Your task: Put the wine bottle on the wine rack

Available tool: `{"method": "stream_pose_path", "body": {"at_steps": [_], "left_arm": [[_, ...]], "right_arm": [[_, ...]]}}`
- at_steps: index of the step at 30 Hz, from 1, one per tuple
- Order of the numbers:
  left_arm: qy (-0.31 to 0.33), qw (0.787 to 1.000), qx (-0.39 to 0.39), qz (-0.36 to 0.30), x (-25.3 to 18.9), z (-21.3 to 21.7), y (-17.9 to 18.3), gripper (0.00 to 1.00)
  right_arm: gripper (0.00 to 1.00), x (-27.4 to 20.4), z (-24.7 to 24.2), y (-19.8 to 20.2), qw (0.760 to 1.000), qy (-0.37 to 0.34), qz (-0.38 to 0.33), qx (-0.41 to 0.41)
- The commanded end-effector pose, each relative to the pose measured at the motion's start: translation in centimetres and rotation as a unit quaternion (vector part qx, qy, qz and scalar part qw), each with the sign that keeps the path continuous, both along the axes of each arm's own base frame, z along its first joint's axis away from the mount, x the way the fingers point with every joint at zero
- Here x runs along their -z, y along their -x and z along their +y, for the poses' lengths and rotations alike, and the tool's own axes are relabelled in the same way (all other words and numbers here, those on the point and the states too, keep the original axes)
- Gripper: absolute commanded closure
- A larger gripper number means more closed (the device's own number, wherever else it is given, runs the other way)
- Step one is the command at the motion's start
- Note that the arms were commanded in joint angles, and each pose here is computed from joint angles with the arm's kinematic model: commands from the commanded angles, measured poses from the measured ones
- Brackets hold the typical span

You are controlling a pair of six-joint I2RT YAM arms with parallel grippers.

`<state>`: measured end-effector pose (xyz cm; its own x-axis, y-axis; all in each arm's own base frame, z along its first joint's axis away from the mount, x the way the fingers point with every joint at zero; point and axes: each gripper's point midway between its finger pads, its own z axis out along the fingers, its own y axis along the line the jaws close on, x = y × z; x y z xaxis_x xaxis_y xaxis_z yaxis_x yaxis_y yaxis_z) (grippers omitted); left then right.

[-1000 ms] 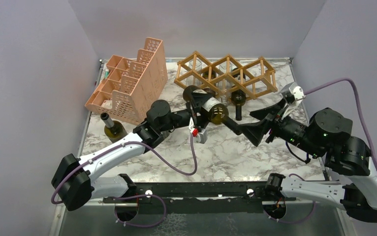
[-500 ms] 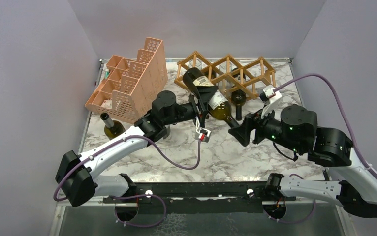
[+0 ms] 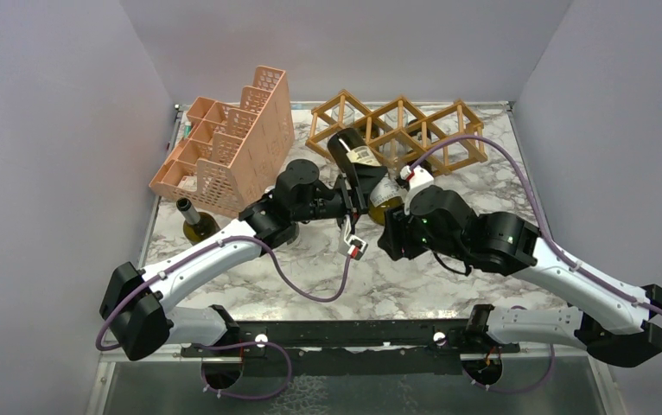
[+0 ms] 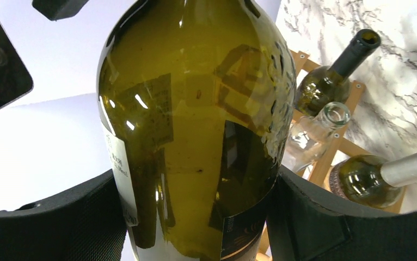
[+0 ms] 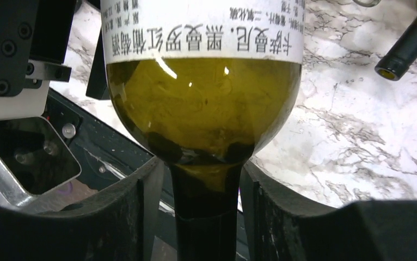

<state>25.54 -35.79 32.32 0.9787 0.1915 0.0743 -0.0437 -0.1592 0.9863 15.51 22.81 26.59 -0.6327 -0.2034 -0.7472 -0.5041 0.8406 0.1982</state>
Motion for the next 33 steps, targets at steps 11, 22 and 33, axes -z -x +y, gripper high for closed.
{"method": "stream_pose_path", "body": {"at_steps": [11, 22, 33], "left_arm": [[0.049, 0.996, 0.022, -0.068, -4.9, -0.4, 1.5, 1.00], [0.041, 0.998, 0.019, -0.049, -4.5, -0.5, 1.4, 1.00], [0.034, 0.999, -0.012, 0.002, -2.9, -0.3, 0.3, 0.01]], "right_arm": [[0.47, 1.4, 1.3, -1.2, 0.999, -0.015, -0.002, 0.031], [0.87, 1.3, 0.0, -2.1, 0.998, 0.004, -0.045, 0.034], [0.99, -0.8, -1.9, -3.5, 0.992, -0.010, -0.094, 0.088]]}}
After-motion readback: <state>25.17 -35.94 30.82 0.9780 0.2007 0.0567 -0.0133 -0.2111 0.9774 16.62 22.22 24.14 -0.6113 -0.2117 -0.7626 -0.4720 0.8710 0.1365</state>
